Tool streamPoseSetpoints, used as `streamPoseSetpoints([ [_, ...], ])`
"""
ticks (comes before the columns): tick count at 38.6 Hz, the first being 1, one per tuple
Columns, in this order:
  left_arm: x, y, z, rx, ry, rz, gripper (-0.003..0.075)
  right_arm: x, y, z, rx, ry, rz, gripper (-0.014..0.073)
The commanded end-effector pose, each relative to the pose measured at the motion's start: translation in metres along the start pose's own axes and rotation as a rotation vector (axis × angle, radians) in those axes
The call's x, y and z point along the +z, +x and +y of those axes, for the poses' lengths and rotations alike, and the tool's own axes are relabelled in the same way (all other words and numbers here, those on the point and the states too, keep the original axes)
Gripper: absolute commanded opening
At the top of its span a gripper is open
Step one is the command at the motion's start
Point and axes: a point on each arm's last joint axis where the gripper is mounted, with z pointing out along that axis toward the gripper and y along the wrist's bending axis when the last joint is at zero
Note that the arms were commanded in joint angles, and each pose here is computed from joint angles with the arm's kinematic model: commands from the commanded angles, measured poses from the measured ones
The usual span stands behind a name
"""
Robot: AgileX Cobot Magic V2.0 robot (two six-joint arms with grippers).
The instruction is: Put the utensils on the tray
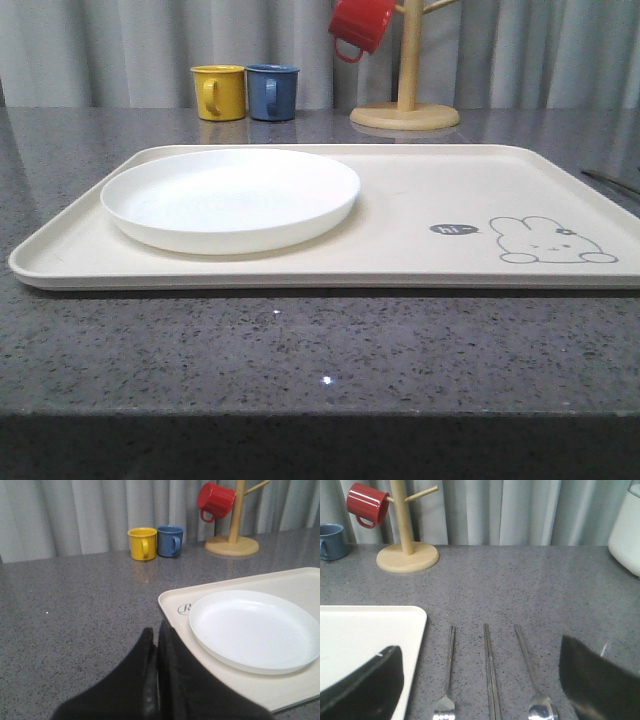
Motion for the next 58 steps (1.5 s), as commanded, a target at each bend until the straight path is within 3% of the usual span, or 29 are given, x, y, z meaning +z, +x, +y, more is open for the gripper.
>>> streamPoseSetpoints([
  [1, -0.006, -0.018, 0.000, -0.014, 0.000, -0.141, -0.0018, -0.003, -0.017, 0.000, -0.015, 0.001, -0.099, 0.0651],
  [25, -0.006, -0.018, 0.000, -0.014, 0.000, -0.141, -0.0018, -0.001, -0.020, 0.000, -0.014, 0.002, -0.084, 0.0651],
  [33, -0.006, -0.018, 0.000, -0.014, 0.000, -0.143, -0.0018, 0.035, -0.036, 0.001, -0.022, 0.018, 0.143, 0.0644],
  [43, -0.006, -0.018, 0.000, -0.014, 0.000, -0.143, -0.0018, 0.092, -0.049, 0.003, 0.004, 0.017, 0.385, 0.0494],
  [58, -0.006, -0.018, 0.000, -0.014, 0.000, -0.143, -0.0018, 0.179, -0.041, 0.033, -0.079, -0.074, 0.686, 0.0485],
])
